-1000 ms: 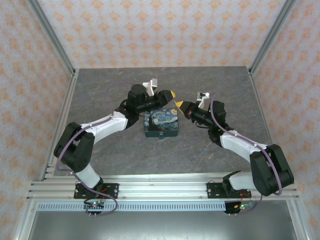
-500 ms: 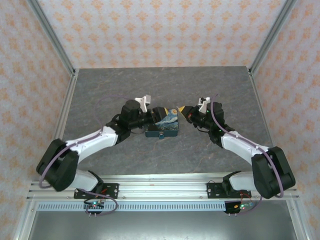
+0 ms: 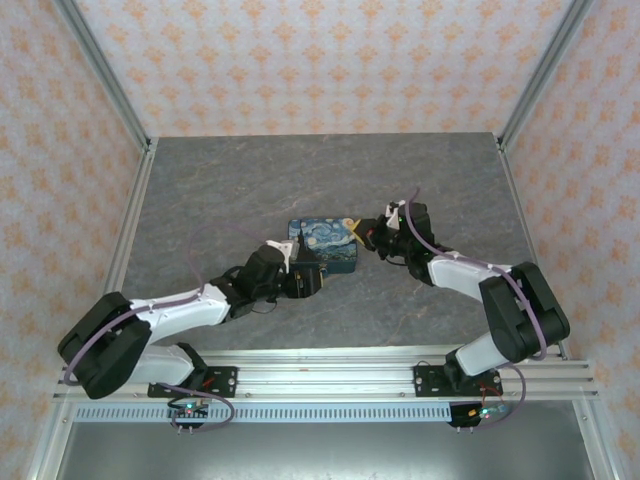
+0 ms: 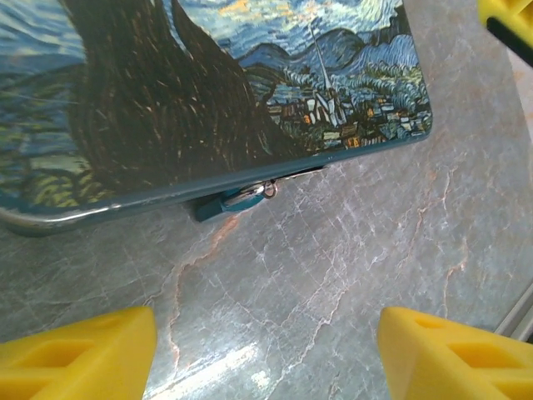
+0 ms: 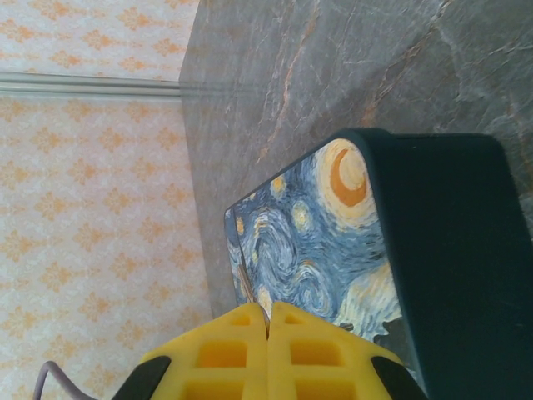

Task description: Unlock the padlock with the key

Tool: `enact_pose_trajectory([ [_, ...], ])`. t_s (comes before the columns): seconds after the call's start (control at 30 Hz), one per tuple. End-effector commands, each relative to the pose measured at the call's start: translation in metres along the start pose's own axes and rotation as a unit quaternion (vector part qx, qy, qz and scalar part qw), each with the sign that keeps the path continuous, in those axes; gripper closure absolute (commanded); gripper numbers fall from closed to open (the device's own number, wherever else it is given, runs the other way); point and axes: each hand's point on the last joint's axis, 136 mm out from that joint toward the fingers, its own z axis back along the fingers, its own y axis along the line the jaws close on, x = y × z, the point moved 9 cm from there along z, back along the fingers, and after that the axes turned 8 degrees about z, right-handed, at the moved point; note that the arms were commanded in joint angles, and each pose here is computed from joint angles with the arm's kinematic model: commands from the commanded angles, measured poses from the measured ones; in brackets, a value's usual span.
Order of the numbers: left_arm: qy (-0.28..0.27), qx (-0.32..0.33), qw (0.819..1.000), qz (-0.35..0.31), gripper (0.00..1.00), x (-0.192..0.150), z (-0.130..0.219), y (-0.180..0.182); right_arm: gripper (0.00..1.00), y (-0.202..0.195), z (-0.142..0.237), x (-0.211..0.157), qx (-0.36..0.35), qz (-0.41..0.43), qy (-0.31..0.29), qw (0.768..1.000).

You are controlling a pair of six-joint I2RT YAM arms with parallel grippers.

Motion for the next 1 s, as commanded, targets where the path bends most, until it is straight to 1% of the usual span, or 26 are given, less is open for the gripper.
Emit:
enact_pose_trajectory([
  [0.0, -0.028, -0.005, 0.999, -0.029, 0.3, 0.005, -0.008, -0.002, 1.0, 0.014, -0.004, 0.006, 0.027, 0.015, -0.008, 1.0],
  [0.37, -0.027, -0.011, 0.999, -0.033, 0.35, 0.005, -0.041, 0.005, 1.0, 0.0, -0.012, 0.004, 0.004, 0.014, -0.004, 1.0],
  [0.63, -0.062, 0.011, 0.997, -0.049, 0.38, 0.008, -0.057, 0.014, 1.0, -0.002, -0.018, 0.006, -0.003, 0.014, 0.003, 1.0],
  [0.97, -0.067, 0.002, 0.996, -0.064, 0.4, 0.013, -0.078, 0.011, 1.0, -0.008, -0.026, 0.009, -0.014, 0.013, 0.013, 1.0],
])
